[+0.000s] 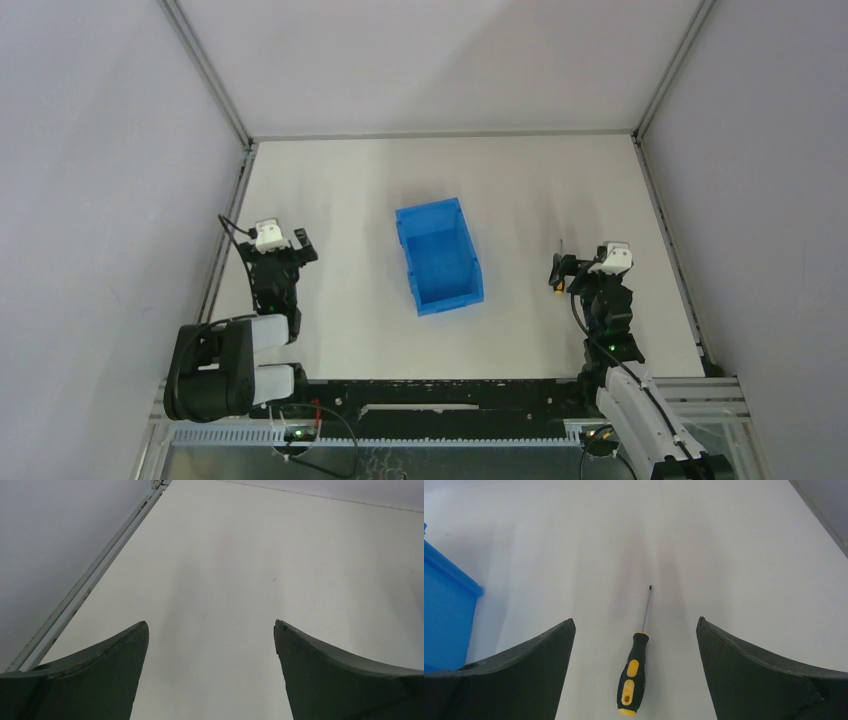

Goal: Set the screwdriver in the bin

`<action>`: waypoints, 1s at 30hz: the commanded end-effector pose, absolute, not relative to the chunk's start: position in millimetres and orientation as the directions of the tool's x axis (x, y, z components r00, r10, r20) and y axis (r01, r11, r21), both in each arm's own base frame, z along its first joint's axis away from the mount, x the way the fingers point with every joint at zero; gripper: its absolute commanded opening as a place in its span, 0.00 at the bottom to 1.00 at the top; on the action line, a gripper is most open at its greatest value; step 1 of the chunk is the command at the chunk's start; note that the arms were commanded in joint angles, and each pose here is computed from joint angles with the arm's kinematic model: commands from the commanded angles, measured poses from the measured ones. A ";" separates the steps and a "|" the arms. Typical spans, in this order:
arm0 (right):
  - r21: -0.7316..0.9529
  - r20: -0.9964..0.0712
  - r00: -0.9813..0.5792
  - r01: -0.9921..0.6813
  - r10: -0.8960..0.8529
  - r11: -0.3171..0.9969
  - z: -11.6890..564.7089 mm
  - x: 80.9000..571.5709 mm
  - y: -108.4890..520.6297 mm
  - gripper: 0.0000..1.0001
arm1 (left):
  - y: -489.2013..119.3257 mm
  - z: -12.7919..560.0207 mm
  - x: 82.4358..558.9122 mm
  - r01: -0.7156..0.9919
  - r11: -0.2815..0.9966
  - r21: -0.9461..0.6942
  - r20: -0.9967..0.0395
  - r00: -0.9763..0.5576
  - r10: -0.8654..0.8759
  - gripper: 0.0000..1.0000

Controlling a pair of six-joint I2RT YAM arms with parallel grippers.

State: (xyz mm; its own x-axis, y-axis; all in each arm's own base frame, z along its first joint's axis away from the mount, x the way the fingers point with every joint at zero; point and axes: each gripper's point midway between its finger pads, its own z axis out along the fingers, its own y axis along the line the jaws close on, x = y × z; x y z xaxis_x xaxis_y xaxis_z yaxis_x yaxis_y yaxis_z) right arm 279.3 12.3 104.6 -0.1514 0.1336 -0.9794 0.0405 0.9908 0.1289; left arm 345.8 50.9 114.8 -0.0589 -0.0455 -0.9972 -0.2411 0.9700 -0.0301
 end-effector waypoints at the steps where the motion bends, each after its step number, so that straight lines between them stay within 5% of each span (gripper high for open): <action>1: 0.136 -0.985 -0.106 0.037 0.139 0.990 121.0 284.8 11.9 1.00 | 51.2 135.1 353.4 -0.238 0.971 -0.022 -1.000 -0.002 -0.023 1.00; 8: 0.187 -0.926 -0.329 0.029 0.186 0.982 134.8 292.8 26.0 1.00 | 51.0 135.2 353.6 -0.237 0.971 -0.022 -1.000 -0.001 -0.023 1.00; 13: 0.142 -0.754 -0.595 0.264 0.278 0.954 127.8 275.5 5.9 1.00 | 51.2 135.1 353.5 -0.238 0.971 -0.022 -1.000 -0.002 -0.023 1.00; 17: 0.095 -0.595 -0.755 0.274 0.275 0.957 103.4 264.5 12.0 1.00 | 51.1 135.9 353.9 -0.237 0.971 -0.022 -1.000 0.000 -0.023 1.00; 25: 0.050 -0.467 -0.844 0.274 0.265 0.960 57.1 277.9 15.5 0.95 | 51.0 135.1 353.5 -0.237 0.971 -0.022 -1.000 -0.002 -0.023 1.00; 30: 0.033 -0.354 -0.900 0.260 0.254 0.965 25.5 275.4 20.5 0.82 | 51.1 135.5 353.7 -0.237 0.971 -0.022 -1.000 -0.001 -0.023 1.00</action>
